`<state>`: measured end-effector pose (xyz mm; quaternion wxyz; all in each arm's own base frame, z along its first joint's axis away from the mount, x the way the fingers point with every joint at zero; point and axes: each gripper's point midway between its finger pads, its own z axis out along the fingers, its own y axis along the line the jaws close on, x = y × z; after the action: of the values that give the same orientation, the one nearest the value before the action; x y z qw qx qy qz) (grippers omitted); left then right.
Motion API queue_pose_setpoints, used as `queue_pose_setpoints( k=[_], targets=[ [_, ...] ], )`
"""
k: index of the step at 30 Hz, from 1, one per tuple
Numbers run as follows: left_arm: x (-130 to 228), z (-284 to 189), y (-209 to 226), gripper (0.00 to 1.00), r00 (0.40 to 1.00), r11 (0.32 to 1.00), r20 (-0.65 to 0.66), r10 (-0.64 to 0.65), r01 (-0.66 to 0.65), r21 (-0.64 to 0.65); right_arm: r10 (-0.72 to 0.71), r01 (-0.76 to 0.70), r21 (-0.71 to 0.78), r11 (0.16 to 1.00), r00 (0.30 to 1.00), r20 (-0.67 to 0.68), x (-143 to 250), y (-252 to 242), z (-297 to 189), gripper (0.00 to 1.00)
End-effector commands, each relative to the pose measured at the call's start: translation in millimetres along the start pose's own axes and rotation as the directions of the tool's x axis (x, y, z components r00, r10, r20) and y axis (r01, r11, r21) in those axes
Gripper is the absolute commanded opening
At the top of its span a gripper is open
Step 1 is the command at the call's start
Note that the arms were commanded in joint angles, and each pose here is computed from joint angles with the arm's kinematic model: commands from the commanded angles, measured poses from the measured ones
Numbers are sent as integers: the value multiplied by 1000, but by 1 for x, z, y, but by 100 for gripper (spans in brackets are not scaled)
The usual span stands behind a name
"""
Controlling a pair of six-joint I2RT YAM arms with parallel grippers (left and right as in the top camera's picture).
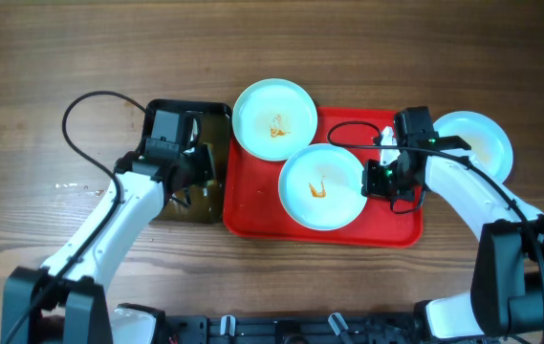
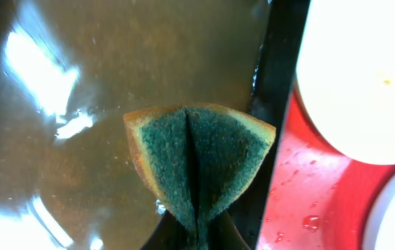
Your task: Clean dirty plates on tray and stack at the side
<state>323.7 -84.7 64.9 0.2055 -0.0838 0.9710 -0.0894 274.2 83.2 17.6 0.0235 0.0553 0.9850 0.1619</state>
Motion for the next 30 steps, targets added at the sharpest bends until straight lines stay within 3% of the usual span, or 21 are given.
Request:
queue_pose_setpoints(
  k=[1, 5, 9, 15, 25, 27, 30],
  targets=[
    [-14, -18, -5, 4, 997, 1000, 71, 4, -6, 17, -13, 13, 1, 1000, 1000, 16, -1, 2, -3, 4],
    [-18, -20, -7, 4, 996, 1000, 91, 5, -7, 26, -13, 13, 1, 1000, 1000, 16, -1, 2, -3, 4],
    [-61, -42, -9, 4, 957, 1000, 290, -2, -2, 13, -13, 13, 1, 1000, 1000, 16, -1, 2, -3, 4],
    [-92, -55, -23, 4, 908, 997, 420, -16, -15, 70, -13, 13, 1, 1000, 1000, 16, -1, 2, -3, 4],
    [-88, -53, -21, 4, 915, 998, 404, -15, -12, 64, -13, 13, 1, 1000, 1000, 17, -1, 2, -3, 4],
    [-73, -45, -25, 4, 943, 995, 333, -20, -12, 96, -13, 13, 1, 1000, 1000, 16, -1, 2, -3, 4],
    [-41, -17, -17, 4, 980, 993, 170, -101, 88, 80, -13, 13, 1, 1000, 1000, 15, -1, 2, -3, 4]
  ],
)
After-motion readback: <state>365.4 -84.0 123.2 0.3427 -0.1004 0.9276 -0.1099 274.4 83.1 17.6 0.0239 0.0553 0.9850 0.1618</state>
